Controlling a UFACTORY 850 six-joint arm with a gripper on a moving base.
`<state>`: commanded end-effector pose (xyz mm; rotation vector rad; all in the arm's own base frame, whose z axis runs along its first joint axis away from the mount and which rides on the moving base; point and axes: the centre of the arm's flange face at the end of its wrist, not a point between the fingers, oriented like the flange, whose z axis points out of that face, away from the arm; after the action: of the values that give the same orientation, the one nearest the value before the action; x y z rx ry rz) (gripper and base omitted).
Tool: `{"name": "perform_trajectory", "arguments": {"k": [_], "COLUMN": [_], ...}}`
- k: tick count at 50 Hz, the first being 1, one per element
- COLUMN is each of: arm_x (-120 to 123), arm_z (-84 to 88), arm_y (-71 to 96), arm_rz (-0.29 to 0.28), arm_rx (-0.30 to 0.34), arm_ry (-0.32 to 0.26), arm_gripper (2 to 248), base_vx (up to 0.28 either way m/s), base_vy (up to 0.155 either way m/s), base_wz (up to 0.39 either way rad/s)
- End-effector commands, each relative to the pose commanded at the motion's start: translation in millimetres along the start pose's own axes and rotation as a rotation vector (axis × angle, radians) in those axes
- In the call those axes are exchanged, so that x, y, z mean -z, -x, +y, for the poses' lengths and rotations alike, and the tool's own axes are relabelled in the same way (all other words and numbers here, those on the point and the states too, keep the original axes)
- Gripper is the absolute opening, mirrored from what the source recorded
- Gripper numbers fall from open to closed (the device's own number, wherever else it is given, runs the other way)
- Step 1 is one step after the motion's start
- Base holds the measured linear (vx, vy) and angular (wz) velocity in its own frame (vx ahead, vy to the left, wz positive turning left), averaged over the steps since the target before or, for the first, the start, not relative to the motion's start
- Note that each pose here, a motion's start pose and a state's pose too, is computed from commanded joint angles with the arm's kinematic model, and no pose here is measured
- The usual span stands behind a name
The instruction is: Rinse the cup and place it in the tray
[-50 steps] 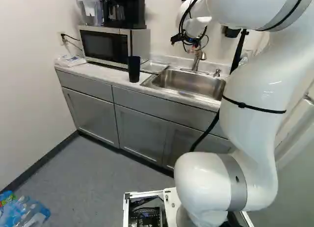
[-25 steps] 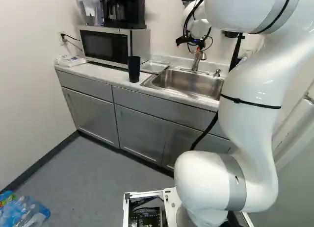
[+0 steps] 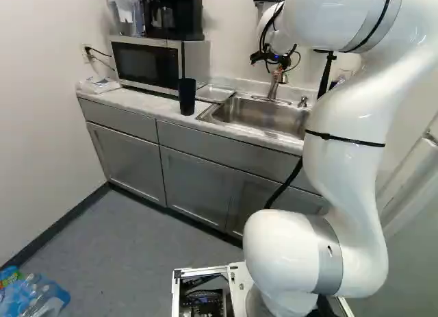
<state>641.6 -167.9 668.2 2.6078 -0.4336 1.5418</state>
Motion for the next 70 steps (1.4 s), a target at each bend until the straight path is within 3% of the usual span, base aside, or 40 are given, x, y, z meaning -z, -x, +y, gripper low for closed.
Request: {"name": "perform_trajectory", "arguments": {"k": [33,70], "arm_x": [-0.2,0.1], "arm_z": [0.7,-2.3], "arm_y": [-1.0,-8.5], "arm_rz": [0.01,0.095], "arm_rx": [-0.001,0.002], "arm_ry": [0.001,-0.003], "arm_gripper": [247,247], "base_vx": [0.0,0.0], "base_vy": [0.0,0.0], "base_wz": [0.0,0.0]}}
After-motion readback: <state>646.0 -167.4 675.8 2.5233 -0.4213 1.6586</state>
